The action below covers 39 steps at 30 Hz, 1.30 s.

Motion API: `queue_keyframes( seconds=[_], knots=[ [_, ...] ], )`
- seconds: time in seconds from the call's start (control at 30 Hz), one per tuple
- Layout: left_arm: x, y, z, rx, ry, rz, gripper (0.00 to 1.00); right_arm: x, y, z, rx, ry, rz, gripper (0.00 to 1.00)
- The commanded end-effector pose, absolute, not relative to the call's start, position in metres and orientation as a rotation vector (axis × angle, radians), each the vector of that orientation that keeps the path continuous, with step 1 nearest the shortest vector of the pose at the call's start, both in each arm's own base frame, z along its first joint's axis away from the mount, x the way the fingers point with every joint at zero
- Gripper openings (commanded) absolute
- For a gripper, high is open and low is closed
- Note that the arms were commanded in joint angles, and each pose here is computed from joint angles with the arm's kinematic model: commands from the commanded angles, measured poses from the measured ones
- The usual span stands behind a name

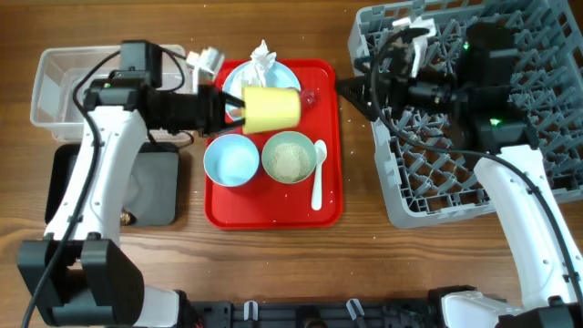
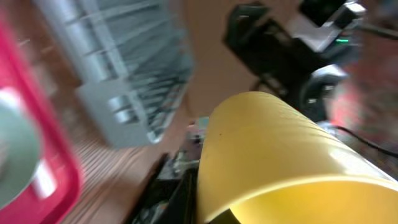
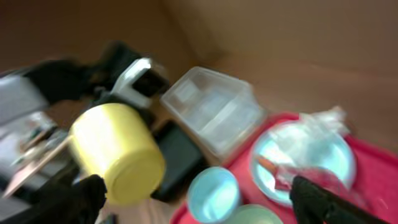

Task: Sort waste into correct bins and load items into the dishwasher rack
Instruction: 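Hand the yellow cup from the left gripper to the right gripper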

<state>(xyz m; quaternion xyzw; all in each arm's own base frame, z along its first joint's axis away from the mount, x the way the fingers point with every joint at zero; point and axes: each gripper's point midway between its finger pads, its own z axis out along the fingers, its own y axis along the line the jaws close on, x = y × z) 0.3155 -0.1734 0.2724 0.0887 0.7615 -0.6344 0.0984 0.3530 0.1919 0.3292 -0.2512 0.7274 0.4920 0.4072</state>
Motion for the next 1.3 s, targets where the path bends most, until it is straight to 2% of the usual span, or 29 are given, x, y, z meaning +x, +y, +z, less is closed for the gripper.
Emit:
queue_keyframes(
  seconds=[0.0, 0.2, 0.27, 0.4, 0.57, 0.67, 0.73, 0.87, 0.9, 0.97, 1.13, 1.27],
  knots=[
    [0.306, -0.177, 0.308, 0.387, 2.024, -2.042, 0.04, 0.317, 0.219, 0.356, -0.805, 1.712, 1.429, 1.0],
    [0.301, -0.188, 0.309, 0.442, 2.02, -2.051, 0.04, 0.3, 0.267, 0.34, -0.939, 1.693, 1.496, 1.0],
    [0.299, -0.191, 0.309, 0.467, 2.014, -2.051, 0.04, 0.294, 0.282, 0.336, -0.985, 1.675, 1.522, 0.97],
    [0.296, -0.198, 0.309, 0.504, 2.008, -2.056, 0.04, 0.285, 0.3, 0.336, -1.041, 1.636, 1.549, 0.82],
    [0.296, -0.199, 0.309, 0.511, 2.01, -2.054, 0.04, 0.289, 0.301, 0.349, -1.027, 1.585, 1.54, 0.7],
    [0.296, -0.199, 0.309, 0.511, 2.009, -2.053, 0.04, 0.289, 0.301, 0.35, -1.025, 1.585, 1.542, 0.58],
    [0.296, -0.199, 0.309, 0.515, 2.007, -2.05, 0.09, 0.289, 0.301, 0.35, -1.021, 1.59, 1.548, 0.56],
    [0.302, -0.199, 0.293, 0.503, 2.099, -1.936, 0.41, 0.299, 0.29, 0.351, -0.978, 1.608, 1.533, 0.54],
    [0.303, -0.199, 0.289, 0.5, 2.119, -1.911, 0.45, 0.303, 0.285, 0.35, -0.964, 1.615, 1.525, 0.53],
    [0.307, -0.197, 0.278, 0.487, 2.184, -1.828, 0.49, 0.317, 0.262, 0.35, -0.893, 1.656, 1.496, 0.53],
    [0.32, -0.187, 0.243, 0.436, 2.371, -1.566, 0.48, 0.348, 0.191, 0.324, -0.636, 1.857, 1.348, 0.53],
    [0.333, -0.168, 0.212, 0.322, 2.547, -1.304, 0.48, 0.363, 0.129, 0.293, -0.348, 2.083, 1.018, 0.52]
  ],
)
